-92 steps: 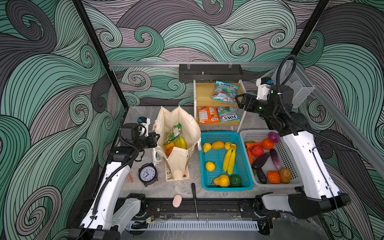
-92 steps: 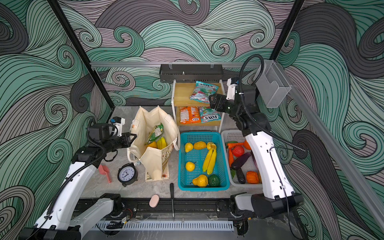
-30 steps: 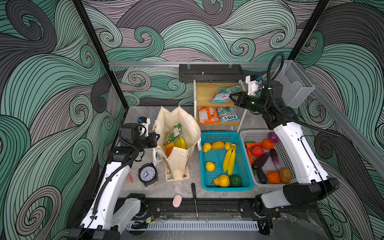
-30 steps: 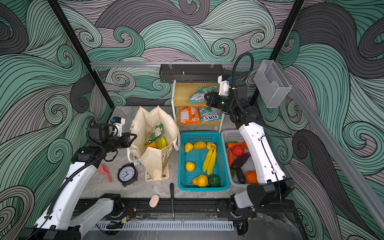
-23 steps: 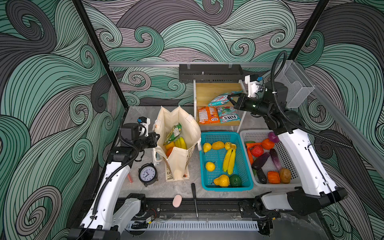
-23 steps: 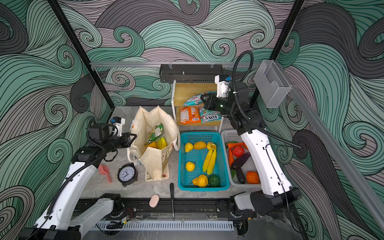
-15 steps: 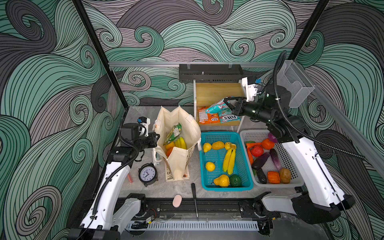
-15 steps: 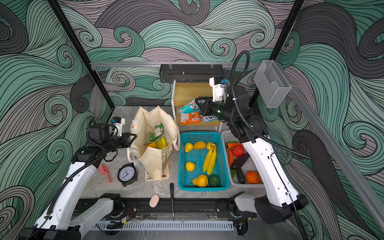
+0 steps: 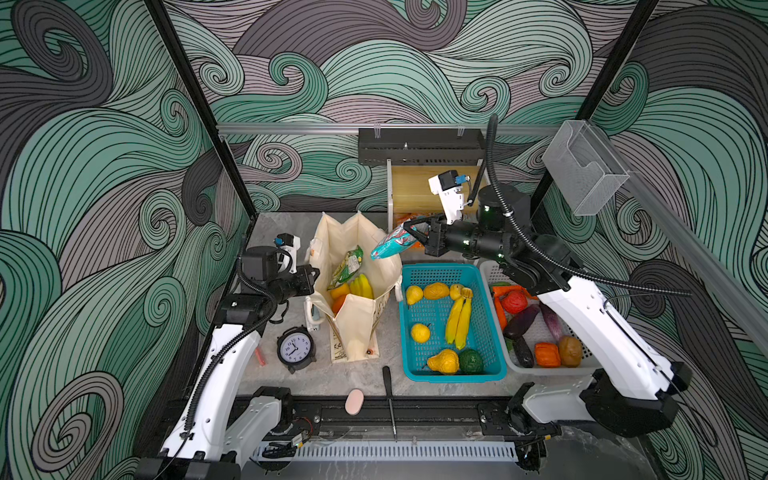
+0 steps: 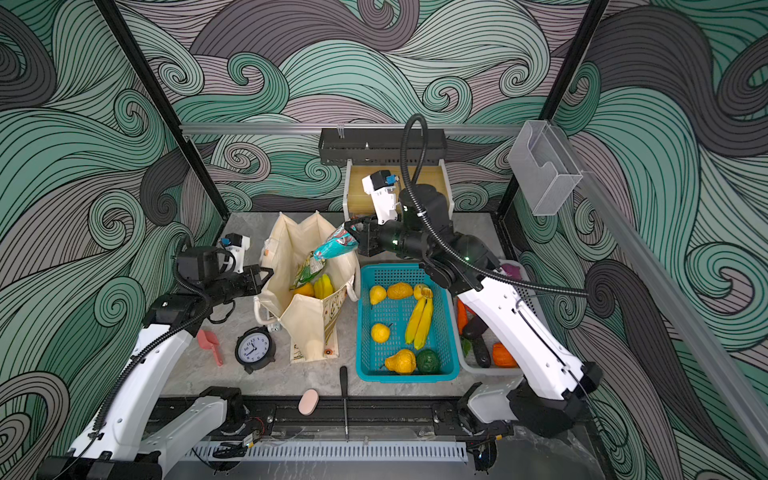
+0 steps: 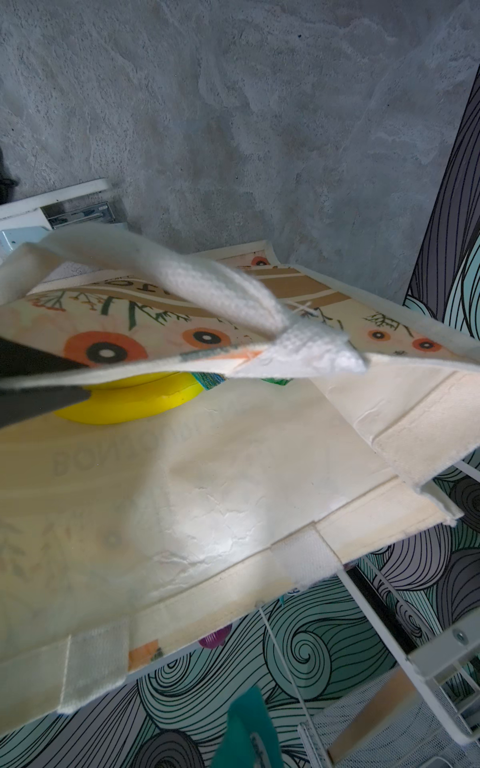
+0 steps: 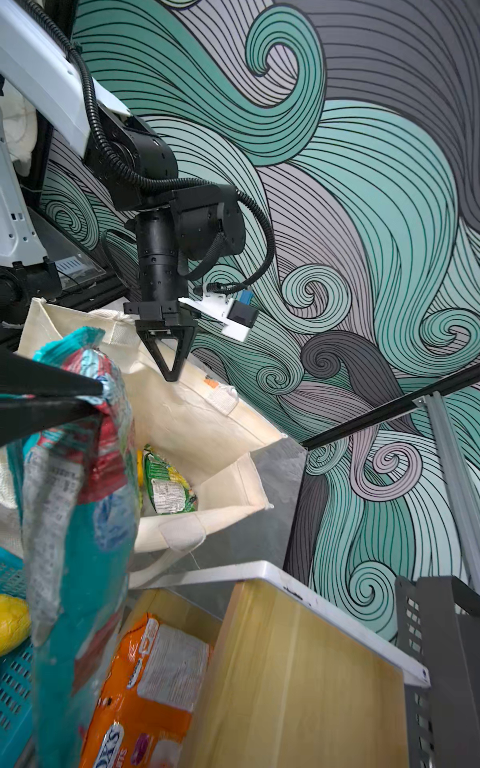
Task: Place the food into the grocery bag and tie it
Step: 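Lift the Mint Blossom bag and carry it over the tote bag, then lower the Mint Blossom bag into the tote bag and open the right gripper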
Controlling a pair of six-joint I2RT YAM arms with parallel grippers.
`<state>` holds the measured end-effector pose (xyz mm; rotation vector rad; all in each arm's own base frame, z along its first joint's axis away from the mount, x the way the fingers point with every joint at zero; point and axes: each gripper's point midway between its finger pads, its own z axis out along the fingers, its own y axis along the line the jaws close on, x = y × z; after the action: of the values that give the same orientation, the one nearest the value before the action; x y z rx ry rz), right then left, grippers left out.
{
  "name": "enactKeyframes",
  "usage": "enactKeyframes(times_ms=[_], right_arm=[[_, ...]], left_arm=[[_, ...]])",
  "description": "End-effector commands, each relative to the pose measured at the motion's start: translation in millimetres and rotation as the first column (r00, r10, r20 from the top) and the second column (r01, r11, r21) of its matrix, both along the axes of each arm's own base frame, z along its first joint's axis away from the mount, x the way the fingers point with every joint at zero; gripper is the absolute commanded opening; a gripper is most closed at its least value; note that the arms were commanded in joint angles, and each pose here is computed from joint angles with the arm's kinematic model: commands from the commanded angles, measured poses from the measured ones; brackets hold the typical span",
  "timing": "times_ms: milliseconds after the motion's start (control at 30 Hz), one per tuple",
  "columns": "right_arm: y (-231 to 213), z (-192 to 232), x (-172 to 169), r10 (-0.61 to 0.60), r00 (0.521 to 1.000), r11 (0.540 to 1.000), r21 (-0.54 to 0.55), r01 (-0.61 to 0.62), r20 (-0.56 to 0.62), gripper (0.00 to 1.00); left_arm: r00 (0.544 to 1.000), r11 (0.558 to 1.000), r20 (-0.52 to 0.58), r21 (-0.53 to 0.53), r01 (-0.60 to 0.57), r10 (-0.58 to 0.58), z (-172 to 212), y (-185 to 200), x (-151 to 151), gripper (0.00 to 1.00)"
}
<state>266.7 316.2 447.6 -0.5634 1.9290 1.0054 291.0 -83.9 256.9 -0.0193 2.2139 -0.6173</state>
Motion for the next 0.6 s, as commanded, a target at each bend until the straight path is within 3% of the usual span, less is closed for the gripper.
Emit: enactKeyframes(times_ms=[0, 300, 567], right_arm=[[22.7, 10.6, -3.3, 0.038, 0.998, 0.999, -0.001, -0.038, 0.053, 0.0], [87.6, -33.6, -7.5, 0.166, 0.986, 0.983, -0.079, -0.168, -0.026, 0.0], [126.0, -100.0, -6.0, 0.238, 0.957, 0.953, -0.153, -0.263, -0.164, 0.0]], left_arm=[[1.0, 1.0, 0.014, 0.007, 0.002, -0.003, 4.4, 1.1, -2.9, 0.0], [1.0, 1.0, 0.011, 0.007, 0.002, -0.002, 3.4, 1.1, -2.9, 0.0], [1.0, 1.0, 0.02, 0.025, -0.008, 0.007, 5.4, 4.2, -4.3, 0.0]])
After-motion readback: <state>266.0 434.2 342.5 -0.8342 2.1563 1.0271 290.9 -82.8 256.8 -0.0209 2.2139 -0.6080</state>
